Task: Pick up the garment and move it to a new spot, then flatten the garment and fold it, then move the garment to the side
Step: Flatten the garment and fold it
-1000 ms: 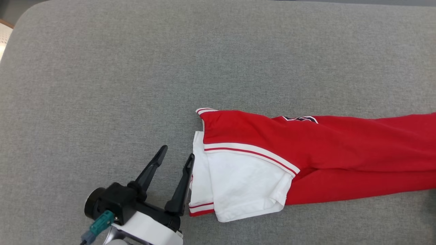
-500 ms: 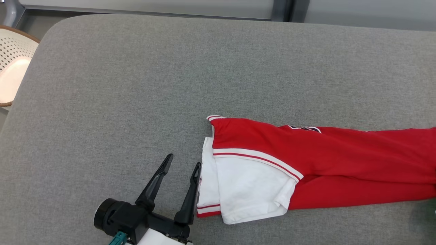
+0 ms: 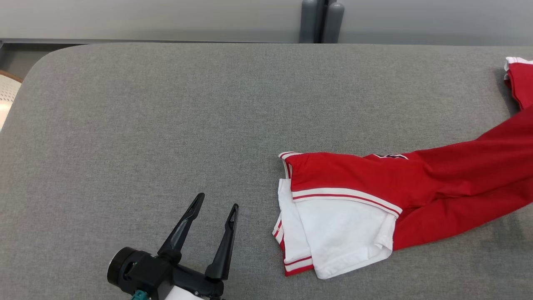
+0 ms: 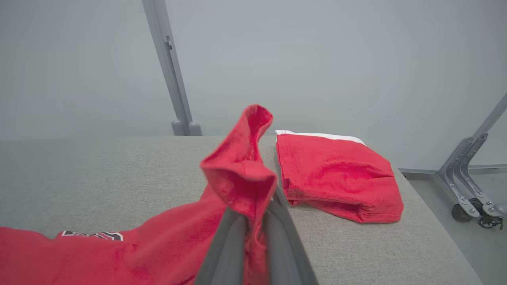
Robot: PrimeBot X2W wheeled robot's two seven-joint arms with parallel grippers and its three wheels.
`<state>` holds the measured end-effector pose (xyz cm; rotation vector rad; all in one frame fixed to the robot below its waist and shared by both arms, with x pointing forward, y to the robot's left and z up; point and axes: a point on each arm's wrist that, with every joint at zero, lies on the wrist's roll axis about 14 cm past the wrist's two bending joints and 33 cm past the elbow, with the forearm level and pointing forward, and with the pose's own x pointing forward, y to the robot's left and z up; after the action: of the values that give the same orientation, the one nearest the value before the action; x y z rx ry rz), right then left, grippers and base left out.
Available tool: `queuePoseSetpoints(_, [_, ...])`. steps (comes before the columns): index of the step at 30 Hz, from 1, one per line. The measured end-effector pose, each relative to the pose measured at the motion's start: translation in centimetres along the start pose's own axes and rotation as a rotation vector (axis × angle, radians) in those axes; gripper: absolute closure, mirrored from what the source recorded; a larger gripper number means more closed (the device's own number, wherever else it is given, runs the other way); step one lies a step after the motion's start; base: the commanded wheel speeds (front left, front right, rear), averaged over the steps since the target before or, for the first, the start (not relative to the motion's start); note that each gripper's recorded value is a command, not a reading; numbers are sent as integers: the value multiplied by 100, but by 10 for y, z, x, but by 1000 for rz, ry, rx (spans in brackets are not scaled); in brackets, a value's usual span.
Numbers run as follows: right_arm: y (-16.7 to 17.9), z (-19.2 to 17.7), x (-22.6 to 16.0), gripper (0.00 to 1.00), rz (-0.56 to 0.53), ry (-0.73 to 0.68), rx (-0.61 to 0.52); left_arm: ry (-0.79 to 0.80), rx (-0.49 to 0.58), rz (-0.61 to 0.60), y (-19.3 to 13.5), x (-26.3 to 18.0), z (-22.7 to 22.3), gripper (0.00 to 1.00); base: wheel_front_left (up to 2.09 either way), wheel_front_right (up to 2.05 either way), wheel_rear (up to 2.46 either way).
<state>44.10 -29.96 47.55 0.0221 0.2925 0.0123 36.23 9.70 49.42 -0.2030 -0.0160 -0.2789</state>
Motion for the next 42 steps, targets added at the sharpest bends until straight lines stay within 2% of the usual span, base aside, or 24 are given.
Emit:
queuePoseSetpoints(4, [55, 31, -9, 100, 135, -95, -43, -3, 1, -18, -4, -2, 0, 0, 0, 0, 0])
queuePoseSetpoints(10, [152, 34, -27, 100, 334, -109, -14, -9, 5, -24, -6, -8, 2, 0, 0, 0, 0])
queuePoseSetpoints(14, [215, 20, -36, 100, 465, -68, 26, -6, 7, -6, -3, -17, 2, 0, 0, 0, 0])
queuePoseSetpoints(16, [256, -2, -43, 100, 559, -1, 57, -11, 7, 3, -2, -22, 3, 0, 0, 0, 0])
queuePoseSetpoints(22, [310, -48, -57, 100, 700, 144, 61, -10, 9, 54, 10, -34, 4, 0, 0, 0, 0])
queuePoseSetpoints(23, [314, -58, -58, 100, 709, 179, 60, -6, 7, 61, 11, -36, 3, 0, 0, 0, 0])
queuePoseSetpoints(24, [319, -67, -61, 1, 723, 210, 51, -2, 5, 66, 12, -37, 1, 0, 0, 0, 0])
queuePoseSetpoints(27, [330, -69, -66, 0, 753, 221, 96, 6, 0, 82, 15, -40, -1, 0, 0, 0, 0])
queuePoseSetpoints(28, [330, -54, -63, 0, 748, 169, 158, 7, -1, 89, 16, -40, -2, 0, 0, 0, 0])
queuePoseSetpoints(31, [310, -15, -53, 0, 709, 14, 213, 2, -5, 94, 18, -38, -1, 0, 0, 0, 0])
queuePoseSetpoints(34, [270, 16, -41, 0, 626, -139, 169, -18, 3, 131, 25, -35, 5, 0, 0, 0, 0])
queuePoseSetpoints(35, [270, 16, -41, 0, 626, -139, 169, -18, 3, 131, 25, -35, 5, 0, 0, 0, 0])
queuePoseSetpoints(37, [246, 27, -39, 0, 577, -214, 97, -38, 15, 157, 30, -33, 11, 0, 0, 0, 0])
queuePoseSetpoints(42, [209, 20, -45, 0, 494, -279, 75, -75, 45, 239, 44, -37, 23, 0, 0, 0, 0])
